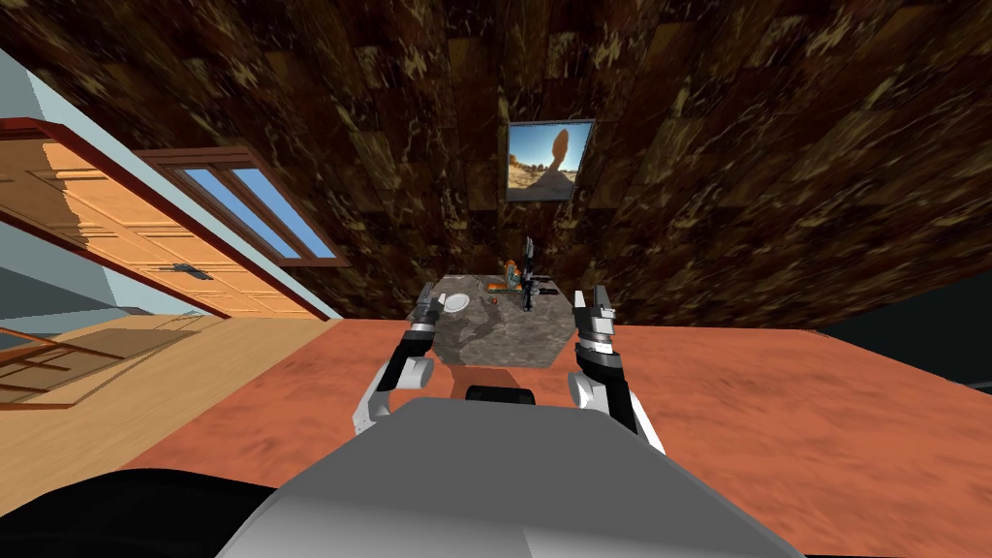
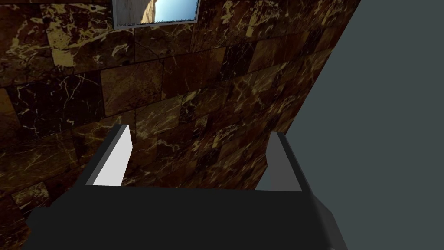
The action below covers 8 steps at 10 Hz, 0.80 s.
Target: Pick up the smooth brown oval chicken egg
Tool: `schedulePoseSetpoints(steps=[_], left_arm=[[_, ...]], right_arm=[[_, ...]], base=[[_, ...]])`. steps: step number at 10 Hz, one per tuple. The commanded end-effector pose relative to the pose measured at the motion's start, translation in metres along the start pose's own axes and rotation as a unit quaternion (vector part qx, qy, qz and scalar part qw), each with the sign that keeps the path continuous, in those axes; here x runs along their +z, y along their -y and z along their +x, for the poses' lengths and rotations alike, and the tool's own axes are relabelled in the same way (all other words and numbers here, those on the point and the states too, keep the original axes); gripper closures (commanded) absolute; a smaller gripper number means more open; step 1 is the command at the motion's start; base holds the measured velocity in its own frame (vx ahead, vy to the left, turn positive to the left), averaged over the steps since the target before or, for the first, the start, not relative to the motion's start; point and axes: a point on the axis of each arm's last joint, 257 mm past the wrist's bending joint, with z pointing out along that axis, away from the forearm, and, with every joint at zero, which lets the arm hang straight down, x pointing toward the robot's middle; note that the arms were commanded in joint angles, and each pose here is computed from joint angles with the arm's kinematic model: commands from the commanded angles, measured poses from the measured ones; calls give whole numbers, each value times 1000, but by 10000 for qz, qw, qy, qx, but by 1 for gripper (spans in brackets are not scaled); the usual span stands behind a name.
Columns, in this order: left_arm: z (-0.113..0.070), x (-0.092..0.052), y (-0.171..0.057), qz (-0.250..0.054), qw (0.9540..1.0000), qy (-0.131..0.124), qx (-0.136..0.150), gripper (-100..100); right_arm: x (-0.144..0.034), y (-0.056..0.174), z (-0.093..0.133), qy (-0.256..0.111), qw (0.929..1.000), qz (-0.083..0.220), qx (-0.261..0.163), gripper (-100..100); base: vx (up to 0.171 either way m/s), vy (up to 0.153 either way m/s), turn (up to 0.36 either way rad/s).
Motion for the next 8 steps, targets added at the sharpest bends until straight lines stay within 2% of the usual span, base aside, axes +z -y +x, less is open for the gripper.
schedulePoseSetpoints(steps=[1,4,8], left_arm=[[-3,2,-10,-196,9998,16,-54,-100],[-10,6,-26,-506,9985,74,-172,-100],[-21,11,-50,-952,9945,209,-391,-100]], right_arm=[[0,0,0,0,10000,0,0,0],[0,0,0,0,10000,0,0,0],[0,0,0,0,10000,0,0,0]], base=[[31,-42,-14],[38,-57,-17],[32,-51,-15]])
